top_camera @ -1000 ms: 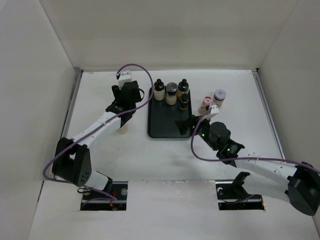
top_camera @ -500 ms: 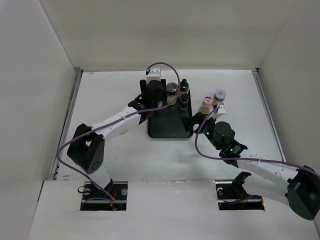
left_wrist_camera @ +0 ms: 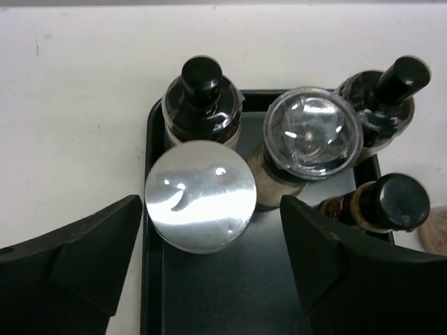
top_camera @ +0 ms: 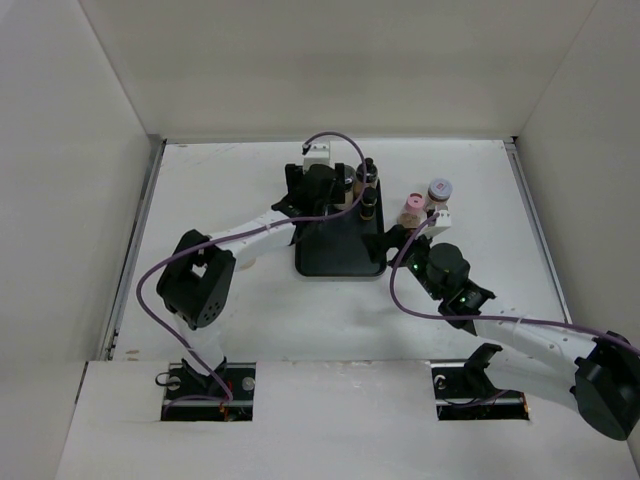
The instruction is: Organize the condiment bottles
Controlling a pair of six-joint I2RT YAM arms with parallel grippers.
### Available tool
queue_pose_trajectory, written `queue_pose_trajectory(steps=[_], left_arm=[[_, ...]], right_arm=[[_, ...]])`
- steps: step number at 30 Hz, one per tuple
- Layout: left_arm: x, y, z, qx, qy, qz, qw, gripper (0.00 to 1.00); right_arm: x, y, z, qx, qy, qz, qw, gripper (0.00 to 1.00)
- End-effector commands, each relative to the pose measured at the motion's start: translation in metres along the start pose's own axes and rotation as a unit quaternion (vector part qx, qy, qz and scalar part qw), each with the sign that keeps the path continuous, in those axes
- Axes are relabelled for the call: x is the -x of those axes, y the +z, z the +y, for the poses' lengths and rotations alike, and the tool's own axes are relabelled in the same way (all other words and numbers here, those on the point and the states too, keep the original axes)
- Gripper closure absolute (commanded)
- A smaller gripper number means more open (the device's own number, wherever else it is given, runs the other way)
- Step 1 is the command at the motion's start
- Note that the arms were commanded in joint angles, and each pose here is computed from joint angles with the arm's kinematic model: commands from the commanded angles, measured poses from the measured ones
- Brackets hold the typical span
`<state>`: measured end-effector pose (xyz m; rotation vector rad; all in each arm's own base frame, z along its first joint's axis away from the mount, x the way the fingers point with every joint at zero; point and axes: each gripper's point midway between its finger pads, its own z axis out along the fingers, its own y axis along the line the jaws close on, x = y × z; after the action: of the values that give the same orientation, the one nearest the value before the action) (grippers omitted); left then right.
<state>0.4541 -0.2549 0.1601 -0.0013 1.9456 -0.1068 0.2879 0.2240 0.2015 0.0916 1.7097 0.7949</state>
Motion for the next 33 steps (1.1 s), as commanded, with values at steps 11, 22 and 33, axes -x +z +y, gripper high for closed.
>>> queue_pose_trajectory(steps=[11, 22, 33], left_arm=[[0.053, -0.111, 0.076, 0.035, -0.070, -0.089, 0.993, 0.10], [-0.044, -0.135, 0.190, 0.160, -0.090, 0.030, 0.983, 0.10], [-0.065, -0.106, 0.193, 0.174, -0.087, 0.047, 0.980, 0.47]], right_arm=[[0.014, 0.003, 0.007, 0.013, 0.013, -0.025, 1.000, 0.07], [0.001, 0.013, 0.006, 0.009, 0.007, -0.001, 1.000, 0.04], [-0.001, 0.013, 0.009, 0.015, 0.004, 0.006, 1.000, 0.03]])
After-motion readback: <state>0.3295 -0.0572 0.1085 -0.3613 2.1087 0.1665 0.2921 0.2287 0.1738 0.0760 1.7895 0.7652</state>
